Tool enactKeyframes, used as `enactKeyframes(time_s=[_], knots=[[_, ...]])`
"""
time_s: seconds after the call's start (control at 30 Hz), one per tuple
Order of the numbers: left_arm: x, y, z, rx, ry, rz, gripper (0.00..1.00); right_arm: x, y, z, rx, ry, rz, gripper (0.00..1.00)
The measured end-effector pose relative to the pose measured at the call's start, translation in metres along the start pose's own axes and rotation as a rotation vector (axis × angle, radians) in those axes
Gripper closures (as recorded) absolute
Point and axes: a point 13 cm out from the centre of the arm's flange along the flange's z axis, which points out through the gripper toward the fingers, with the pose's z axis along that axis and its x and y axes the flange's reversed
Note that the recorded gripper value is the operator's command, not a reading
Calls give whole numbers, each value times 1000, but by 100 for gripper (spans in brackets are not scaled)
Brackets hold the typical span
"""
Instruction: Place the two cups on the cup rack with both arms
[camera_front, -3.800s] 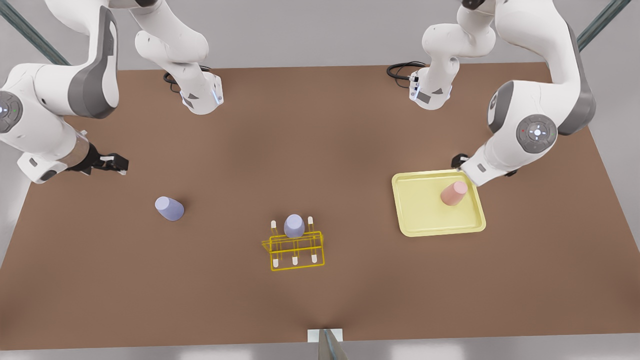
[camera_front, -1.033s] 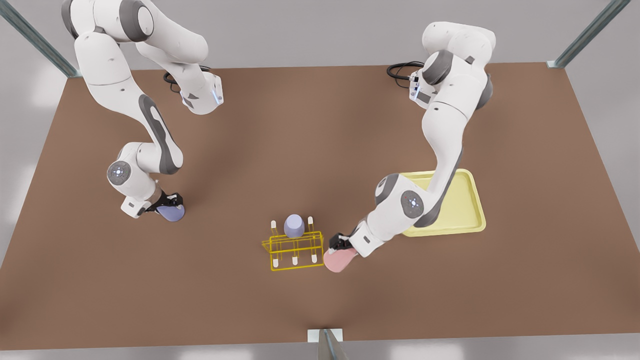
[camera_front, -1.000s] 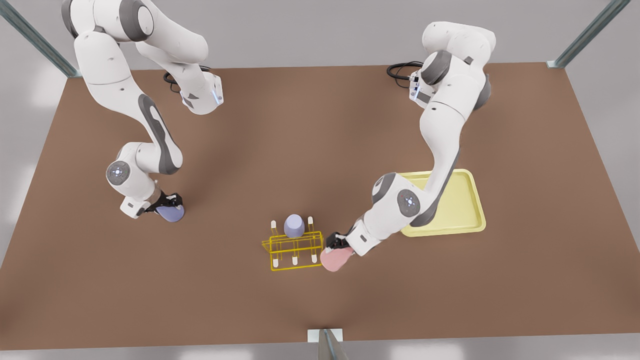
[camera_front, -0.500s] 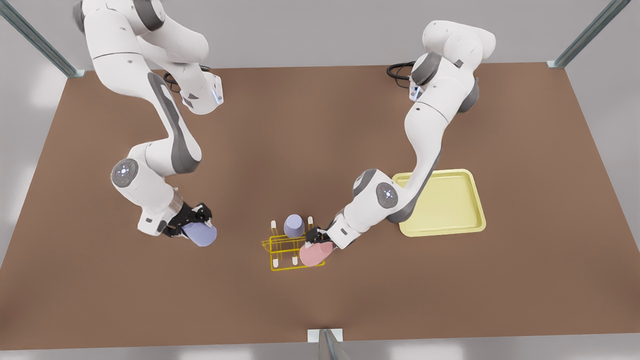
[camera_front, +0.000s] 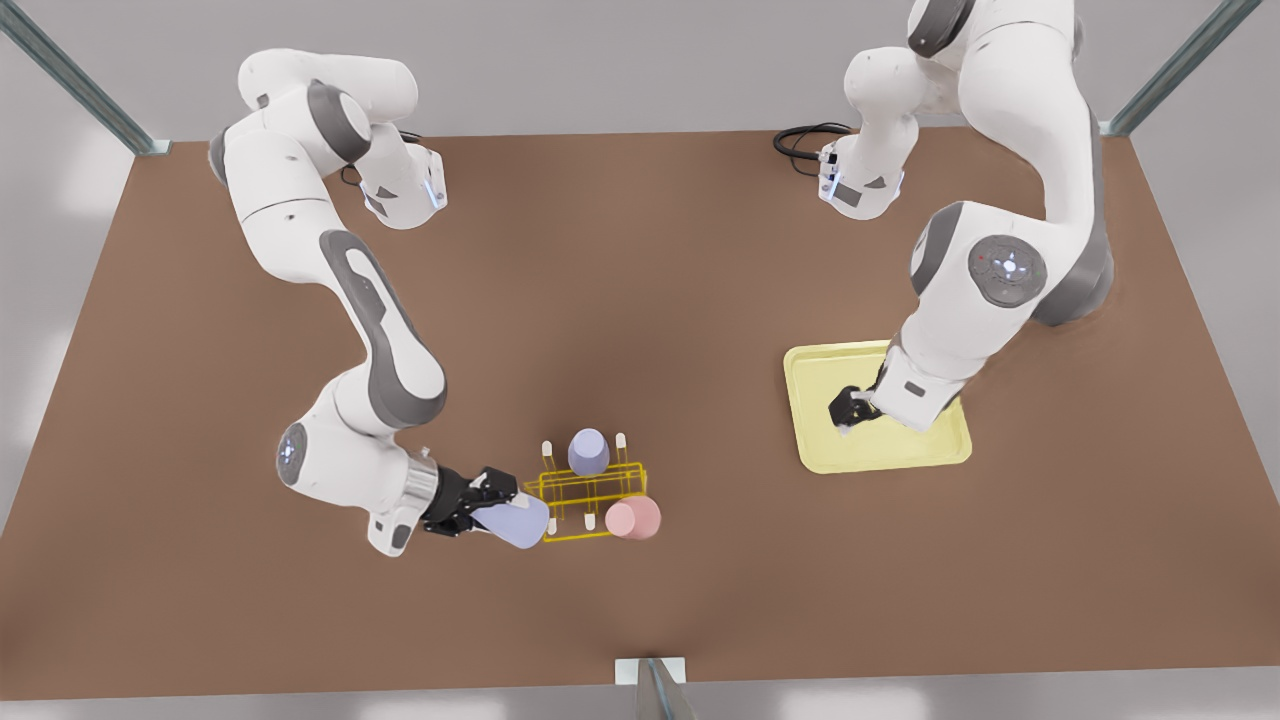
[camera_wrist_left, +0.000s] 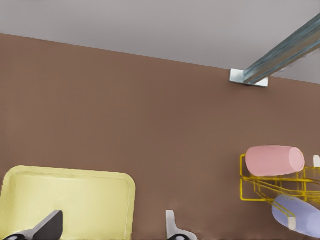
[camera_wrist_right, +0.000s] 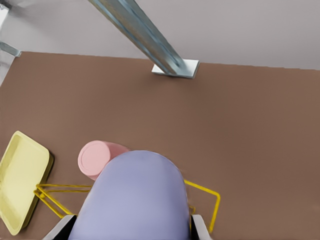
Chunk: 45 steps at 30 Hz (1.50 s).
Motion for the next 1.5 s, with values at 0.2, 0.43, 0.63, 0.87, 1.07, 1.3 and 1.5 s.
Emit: enactKeyframes(time_s=[0.2,0.43,0.63,0.87,1.07,1.3,1.5], knots=[[48,71,-5,-79,186,25,0,9,8,29,-19,22,2,16],[72,92,-1,-96,309,94,0,13,2,34,-8,29,-2,16],[79,99,4,-96,354,143,0,17,-1,49,-7,37,-4,0],[81,105,5,-90,374,180,0,14,2,50,-12,24,1,0],[82,105,5,-85,379,209,0,6,9,41,-14,6,-7,0],[82,106,5,-81,382,229,0,44,-167,-214,573,191,-35,0],[82,106,5,-79,384,243,0,107,-117,-399,750,300,59,0]])
